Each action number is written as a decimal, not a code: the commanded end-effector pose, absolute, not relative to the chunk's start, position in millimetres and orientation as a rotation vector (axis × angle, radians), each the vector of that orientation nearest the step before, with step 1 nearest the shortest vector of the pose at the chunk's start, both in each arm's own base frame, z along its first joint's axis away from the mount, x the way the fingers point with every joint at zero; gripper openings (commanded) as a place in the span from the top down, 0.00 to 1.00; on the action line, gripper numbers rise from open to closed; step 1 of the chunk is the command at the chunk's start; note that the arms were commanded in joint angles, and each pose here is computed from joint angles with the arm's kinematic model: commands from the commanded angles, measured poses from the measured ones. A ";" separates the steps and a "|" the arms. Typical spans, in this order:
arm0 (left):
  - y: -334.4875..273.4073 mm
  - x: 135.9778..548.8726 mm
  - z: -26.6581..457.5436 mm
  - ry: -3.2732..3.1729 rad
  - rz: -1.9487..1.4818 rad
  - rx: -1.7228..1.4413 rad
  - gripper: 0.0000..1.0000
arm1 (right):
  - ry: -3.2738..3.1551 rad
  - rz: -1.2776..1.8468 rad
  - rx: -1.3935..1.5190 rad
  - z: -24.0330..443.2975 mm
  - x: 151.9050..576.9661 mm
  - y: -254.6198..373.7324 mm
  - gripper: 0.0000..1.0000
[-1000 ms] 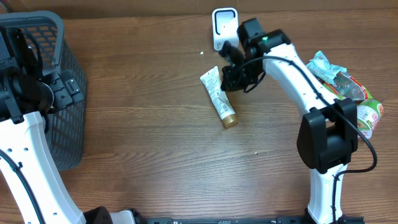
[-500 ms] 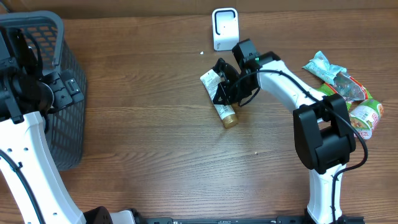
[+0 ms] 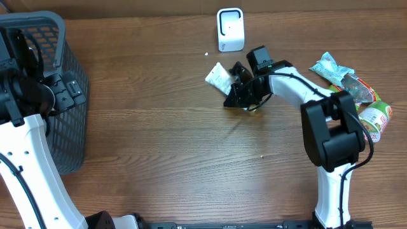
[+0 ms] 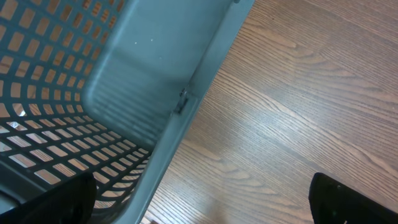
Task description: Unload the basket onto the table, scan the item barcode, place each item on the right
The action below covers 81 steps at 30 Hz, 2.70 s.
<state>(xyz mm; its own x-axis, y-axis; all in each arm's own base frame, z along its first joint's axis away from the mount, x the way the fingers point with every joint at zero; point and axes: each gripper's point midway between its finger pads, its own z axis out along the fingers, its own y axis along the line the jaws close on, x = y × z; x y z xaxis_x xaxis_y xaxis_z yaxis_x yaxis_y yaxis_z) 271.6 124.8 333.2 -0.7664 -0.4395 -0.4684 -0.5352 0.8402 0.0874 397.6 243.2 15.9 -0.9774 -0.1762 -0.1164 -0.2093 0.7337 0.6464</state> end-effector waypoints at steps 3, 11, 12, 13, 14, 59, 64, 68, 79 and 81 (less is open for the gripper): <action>125.5 271.5 333.4 2.586 0.301 -0.703 0.00 | 2.912 1.064 -0.236 3.6 404.6 231.1 0.96; 125.5 271.5 333.4 2.586 0.301 -0.703 0.00 | 2.735 0.993 -0.314 86.0 421.9 232.1 0.96; 125.5 271.6 333.5 2.586 0.301 -0.703 0.00 | 2.716 0.938 -0.313 94.9 425.5 227.4 0.96; 125.5 271.6 333.5 2.586 0.301 -0.703 0.00 | 2.692 0.870 -0.327 103.4 429.2 221.5 0.96; 125.5 271.6 333.5 2.586 0.301 -0.703 0.00 | 2.674 0.805 -0.328 109.3 433.5 214.5 0.96; 125.5 271.6 333.5 2.586 0.301 -0.703 0.00 | 2.812 -0.038 -0.356 19.4 438.1 172.8 0.96; 125.5 271.6 333.5 2.586 0.301 -0.703 0.00 | 2.844 -0.068 -0.349 6.7 436.0 165.7 0.96; 125.5 271.5 333.4 2.586 0.301 -0.703 0.00 | 2.832 0.036 -0.353 28.0 437.9 179.1 0.96; 125.5 271.6 333.5 2.586 0.301 -0.703 0.00 | 2.558 0.266 0.081 118.5 501.0 206.1 0.91; 125.5 271.5 333.4 2.586 0.301 -0.703 0.00 | 2.517 0.283 0.107 111.3 513.7 210.1 0.91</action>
